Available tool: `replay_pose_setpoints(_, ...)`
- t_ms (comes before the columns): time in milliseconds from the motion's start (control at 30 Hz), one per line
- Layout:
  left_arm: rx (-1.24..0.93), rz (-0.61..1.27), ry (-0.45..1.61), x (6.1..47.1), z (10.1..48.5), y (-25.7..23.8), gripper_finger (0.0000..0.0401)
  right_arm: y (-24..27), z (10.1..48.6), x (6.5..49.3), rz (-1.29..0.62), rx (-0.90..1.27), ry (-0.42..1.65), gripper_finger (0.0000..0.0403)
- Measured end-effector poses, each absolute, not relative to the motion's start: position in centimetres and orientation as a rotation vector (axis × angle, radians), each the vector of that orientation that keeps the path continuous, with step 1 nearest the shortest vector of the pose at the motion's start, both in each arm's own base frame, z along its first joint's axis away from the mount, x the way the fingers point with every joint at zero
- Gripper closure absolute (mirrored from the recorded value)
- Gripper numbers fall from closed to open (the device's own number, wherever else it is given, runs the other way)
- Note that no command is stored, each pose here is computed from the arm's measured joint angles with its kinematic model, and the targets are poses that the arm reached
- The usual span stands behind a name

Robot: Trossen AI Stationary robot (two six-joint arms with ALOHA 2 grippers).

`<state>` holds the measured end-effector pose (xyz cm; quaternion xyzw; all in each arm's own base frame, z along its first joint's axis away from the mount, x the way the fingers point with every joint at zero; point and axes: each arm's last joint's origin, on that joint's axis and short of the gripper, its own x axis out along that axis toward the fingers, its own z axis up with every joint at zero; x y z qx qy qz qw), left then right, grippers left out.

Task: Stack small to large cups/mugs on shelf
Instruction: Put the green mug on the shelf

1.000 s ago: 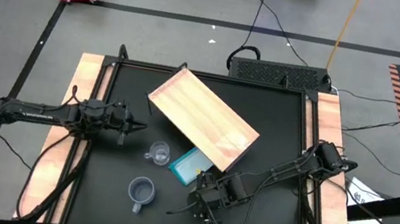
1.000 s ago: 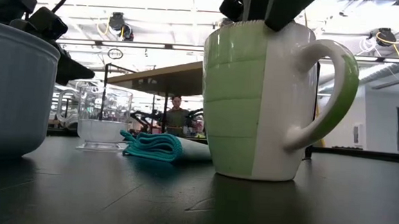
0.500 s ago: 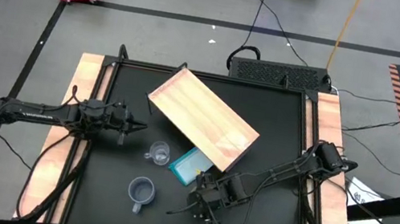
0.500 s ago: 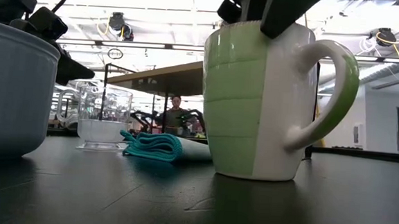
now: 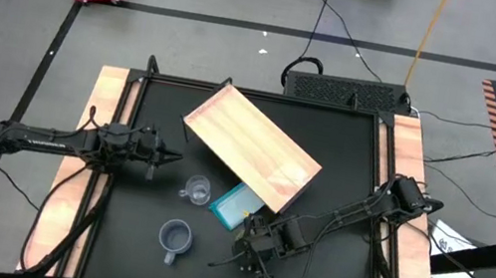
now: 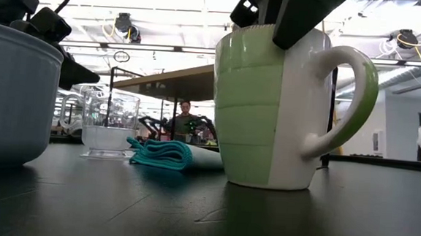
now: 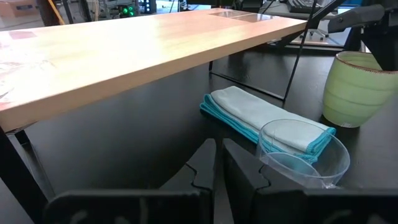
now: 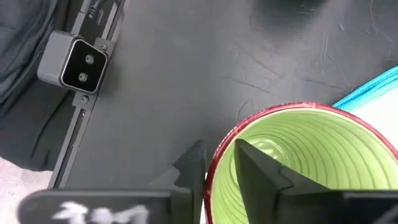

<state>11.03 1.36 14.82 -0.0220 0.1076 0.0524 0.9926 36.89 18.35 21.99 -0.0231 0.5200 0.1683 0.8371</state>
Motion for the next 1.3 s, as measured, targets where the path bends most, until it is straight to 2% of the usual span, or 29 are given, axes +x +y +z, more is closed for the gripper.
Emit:
replay_pose_setpoints(167,-0.044,0.105,0.216,11.0,14.8,1.4,0.0370,18.4,22.0,37.0,0.355,-0.055,1.090,0.0391)
replay_pose_setpoints(700,-0.044,0.105,0.217,11.0,14.8,1.4,0.0370,18.5,23.6,36.9,0.397,-0.078,0.997,0.0397)
replay_pose_setpoints(1300,-0.044,0.105,0.217,11.0,14.8,1.4,0.0370,16.0,27.5,36.4,0.286,-0.097,0.875,0.0397)
